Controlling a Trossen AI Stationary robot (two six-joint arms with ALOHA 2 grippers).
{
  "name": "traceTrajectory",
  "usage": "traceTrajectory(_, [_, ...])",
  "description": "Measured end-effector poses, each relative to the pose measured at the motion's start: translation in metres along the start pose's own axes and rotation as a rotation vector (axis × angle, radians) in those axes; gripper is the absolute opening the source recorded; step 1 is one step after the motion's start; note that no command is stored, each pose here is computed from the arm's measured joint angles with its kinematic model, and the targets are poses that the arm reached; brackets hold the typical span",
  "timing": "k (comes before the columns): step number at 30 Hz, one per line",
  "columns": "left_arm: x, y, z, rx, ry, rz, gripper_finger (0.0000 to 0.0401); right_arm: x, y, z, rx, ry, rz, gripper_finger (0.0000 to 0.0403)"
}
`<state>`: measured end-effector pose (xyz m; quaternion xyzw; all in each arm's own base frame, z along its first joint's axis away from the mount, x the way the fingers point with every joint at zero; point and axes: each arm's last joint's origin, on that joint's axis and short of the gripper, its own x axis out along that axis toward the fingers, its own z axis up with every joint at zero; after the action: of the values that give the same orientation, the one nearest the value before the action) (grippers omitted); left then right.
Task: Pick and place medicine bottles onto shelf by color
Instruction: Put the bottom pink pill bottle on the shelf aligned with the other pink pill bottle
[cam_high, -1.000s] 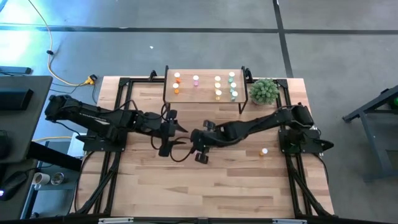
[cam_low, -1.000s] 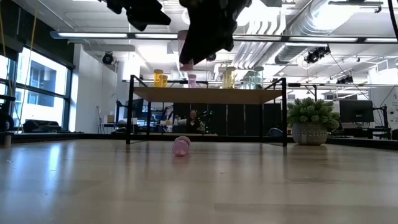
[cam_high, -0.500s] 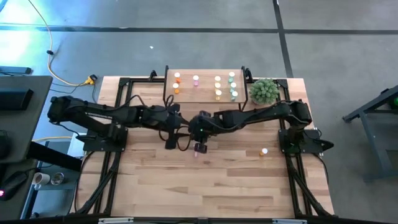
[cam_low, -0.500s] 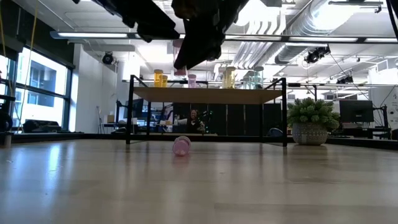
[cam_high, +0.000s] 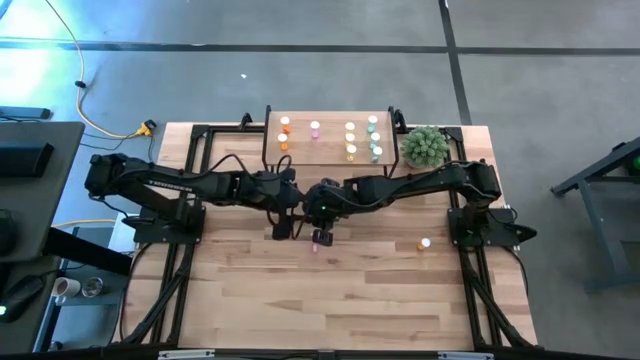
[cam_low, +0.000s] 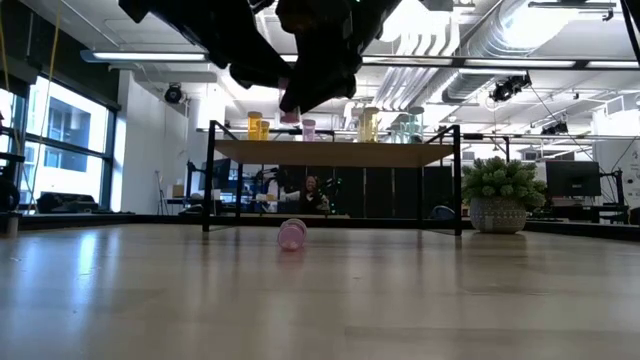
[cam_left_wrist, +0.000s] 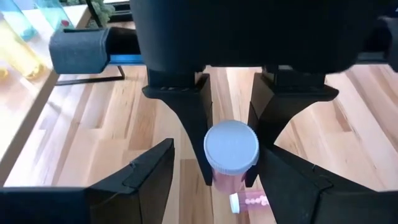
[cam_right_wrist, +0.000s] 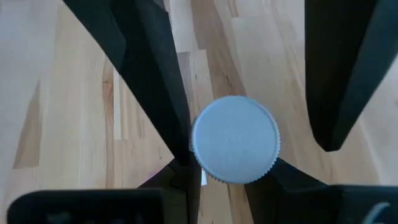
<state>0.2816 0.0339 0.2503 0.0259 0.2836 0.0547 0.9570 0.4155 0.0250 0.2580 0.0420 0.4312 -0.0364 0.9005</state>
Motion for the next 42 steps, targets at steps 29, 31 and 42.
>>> traceTrajectory(29, [0.0008, -0.0048, -0.0001, 0.015, 0.0, -0.03, 0.0118, 0.0, 0.0001, -0.0001, 0.024, 0.001, 0.0, 0.0083])
traceTrajectory(31, [0.0008, -0.0048, -0.0001, 0.015, 0.0, -0.03, 0.0114, 0.0, 0.0001, -0.0001, 0.024, 0.001, 0.0, 0.0083])
traceTrajectory(42, [0.0008, -0.0048, -0.0001, 0.01, 0.0, -0.03, 0.0114, 0.0, 0.0001, 0.0, 0.024, 0.0, 0.0, 0.0085])
